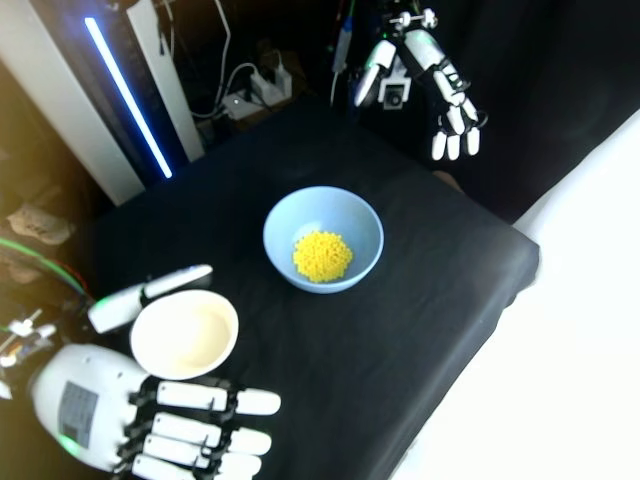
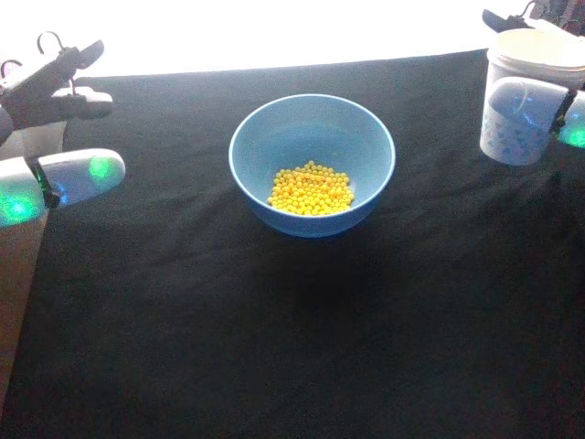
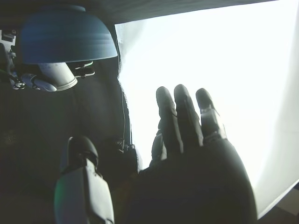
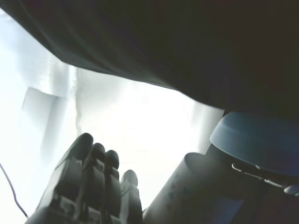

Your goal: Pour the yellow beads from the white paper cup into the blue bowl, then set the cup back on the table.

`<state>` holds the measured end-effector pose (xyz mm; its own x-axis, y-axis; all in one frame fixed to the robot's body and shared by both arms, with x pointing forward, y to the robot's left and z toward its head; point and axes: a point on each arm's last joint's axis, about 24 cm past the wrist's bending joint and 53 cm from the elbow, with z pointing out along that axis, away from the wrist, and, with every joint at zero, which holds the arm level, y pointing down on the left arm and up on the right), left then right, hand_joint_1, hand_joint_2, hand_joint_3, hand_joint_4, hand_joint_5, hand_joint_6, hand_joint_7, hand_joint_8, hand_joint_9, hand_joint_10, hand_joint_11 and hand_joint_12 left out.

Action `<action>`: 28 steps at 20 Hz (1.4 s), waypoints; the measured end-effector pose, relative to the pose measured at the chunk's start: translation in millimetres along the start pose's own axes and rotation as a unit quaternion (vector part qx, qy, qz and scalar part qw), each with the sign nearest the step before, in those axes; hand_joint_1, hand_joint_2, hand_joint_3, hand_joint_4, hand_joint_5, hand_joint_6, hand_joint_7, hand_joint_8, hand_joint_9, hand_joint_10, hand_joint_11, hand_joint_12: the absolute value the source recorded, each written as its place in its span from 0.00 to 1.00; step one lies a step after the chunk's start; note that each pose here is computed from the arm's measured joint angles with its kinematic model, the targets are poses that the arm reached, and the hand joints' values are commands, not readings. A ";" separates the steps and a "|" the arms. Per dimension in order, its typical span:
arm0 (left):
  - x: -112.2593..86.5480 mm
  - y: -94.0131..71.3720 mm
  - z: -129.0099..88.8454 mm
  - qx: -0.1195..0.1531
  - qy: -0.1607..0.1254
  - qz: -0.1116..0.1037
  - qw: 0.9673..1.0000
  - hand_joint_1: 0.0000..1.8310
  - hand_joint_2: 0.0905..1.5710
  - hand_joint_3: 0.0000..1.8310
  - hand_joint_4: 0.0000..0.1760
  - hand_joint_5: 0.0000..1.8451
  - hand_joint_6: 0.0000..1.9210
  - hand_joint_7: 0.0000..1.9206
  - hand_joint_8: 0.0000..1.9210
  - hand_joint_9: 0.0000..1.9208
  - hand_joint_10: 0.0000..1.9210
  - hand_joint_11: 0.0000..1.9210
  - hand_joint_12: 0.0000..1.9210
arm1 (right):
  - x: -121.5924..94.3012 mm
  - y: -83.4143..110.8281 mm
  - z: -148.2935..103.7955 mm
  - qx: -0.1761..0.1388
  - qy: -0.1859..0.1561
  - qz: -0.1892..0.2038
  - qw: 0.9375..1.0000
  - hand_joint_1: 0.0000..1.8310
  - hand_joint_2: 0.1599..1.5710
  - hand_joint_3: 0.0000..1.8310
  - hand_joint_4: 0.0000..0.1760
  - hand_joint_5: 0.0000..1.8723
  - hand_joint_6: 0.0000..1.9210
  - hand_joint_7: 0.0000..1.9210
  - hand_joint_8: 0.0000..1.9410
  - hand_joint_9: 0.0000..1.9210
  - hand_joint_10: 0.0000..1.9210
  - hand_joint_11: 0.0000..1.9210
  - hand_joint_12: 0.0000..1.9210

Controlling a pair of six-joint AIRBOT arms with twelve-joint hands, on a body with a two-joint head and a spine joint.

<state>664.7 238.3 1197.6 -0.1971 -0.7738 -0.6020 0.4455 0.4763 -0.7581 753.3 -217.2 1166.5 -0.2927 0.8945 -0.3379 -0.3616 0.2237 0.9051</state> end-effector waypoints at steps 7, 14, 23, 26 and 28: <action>4.7 6.6 -6.2 -0.010 0.007 -0.001 1.000 0.15 0.60 0.00 0.35 0.03 0.00 0.30 0.00 0.23 0.00 0.00 0.23 | 19.3 -35.0 -8.2 0.016 0.005 -0.005 1.000 0.00 0.57 0.00 1.00 0.08 0.00 0.13 0.00 0.09 0.00 0.00 0.27; 7.4 9.0 -8.9 -0.013 0.011 -0.001 1.000 0.14 0.60 0.00 0.43 0.04 0.00 0.31 0.00 0.23 0.00 0.02 0.16 | 28.1 -51.8 -17.5 0.028 0.006 0.001 1.000 0.00 0.61 0.00 1.00 0.04 0.00 0.02 0.00 0.08 0.00 0.00 0.32; 9.2 9.3 -8.9 -0.014 0.012 -0.003 1.000 0.17 0.60 0.00 0.48 0.04 0.00 0.31 0.00 0.24 0.00 0.00 0.21 | 37.2 -47.5 -19.9 0.027 0.030 -0.007 0.999 0.25 0.29 0.00 1.00 0.00 0.00 0.05 0.00 0.04 0.00 0.00 0.24; 9.0 9.3 -8.8 -0.014 0.011 -0.003 1.000 0.18 0.60 0.00 0.50 0.04 0.00 0.30 0.00 0.22 0.00 0.00 0.19 | 33.7 -42.7 -22.2 0.028 0.033 -0.008 0.999 0.26 0.27 0.00 1.00 0.00 0.00 0.01 0.00 0.02 0.00 0.00 0.21; 8.9 9.4 -8.8 -0.014 0.011 -0.003 1.000 0.19 0.59 0.00 0.47 0.04 0.00 0.29 0.00 0.22 0.00 0.00 0.21 | 25.5 -37.1 -23.5 0.026 0.030 -0.012 0.999 0.26 0.27 0.00 1.00 0.00 0.00 0.00 0.00 0.00 0.00 0.00 0.17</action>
<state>659.4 239.6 1182.9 -0.2187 -0.7675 -0.6025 0.4200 0.4833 -0.7681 738.5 -211.8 1118.2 -0.3382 0.8637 -0.3736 -0.3240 0.2659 0.9079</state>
